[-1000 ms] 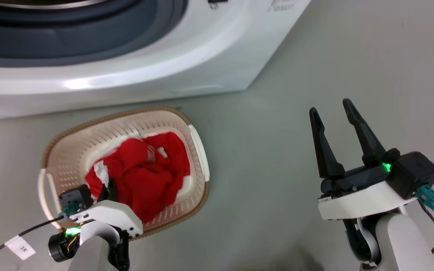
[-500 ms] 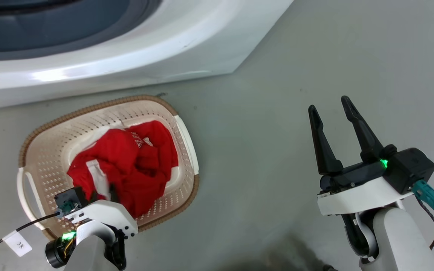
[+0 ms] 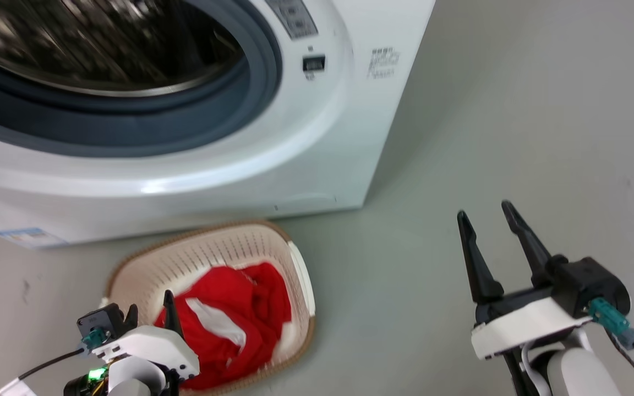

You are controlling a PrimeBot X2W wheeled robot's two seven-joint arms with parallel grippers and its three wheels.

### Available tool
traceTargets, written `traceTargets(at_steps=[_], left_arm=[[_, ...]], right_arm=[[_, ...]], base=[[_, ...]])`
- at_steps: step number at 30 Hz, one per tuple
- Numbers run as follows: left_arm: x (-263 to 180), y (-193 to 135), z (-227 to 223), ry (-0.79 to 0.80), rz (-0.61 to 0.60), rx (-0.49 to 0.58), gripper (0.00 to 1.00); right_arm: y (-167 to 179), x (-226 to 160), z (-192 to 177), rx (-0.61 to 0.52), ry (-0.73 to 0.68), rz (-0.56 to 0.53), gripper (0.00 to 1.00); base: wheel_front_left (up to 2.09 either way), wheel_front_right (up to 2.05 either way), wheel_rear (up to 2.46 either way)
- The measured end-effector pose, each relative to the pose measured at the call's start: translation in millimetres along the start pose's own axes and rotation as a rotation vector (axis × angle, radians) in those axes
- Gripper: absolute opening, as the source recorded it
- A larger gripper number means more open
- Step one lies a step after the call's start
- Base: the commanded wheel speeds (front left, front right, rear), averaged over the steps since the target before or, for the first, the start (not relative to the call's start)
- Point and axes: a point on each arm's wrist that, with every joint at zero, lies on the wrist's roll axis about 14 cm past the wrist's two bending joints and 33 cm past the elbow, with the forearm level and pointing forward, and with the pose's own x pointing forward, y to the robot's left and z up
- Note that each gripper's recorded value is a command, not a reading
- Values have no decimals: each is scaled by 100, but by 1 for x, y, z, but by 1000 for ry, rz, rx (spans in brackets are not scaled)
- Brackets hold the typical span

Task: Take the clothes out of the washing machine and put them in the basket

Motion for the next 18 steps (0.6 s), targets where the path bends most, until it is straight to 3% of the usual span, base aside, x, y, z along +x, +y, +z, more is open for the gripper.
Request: traceTargets(at_steps=[12,18], left_arm=[[-84,-22,143,-514,-125,68,100],[-140,-37,191,-739,-185,128,100]], right_arm=[[12,-43,57,-14,-136,11,100],[12,-59,77,-30,-188,4,100]], base=[[0,0,0],[0,0,0]])
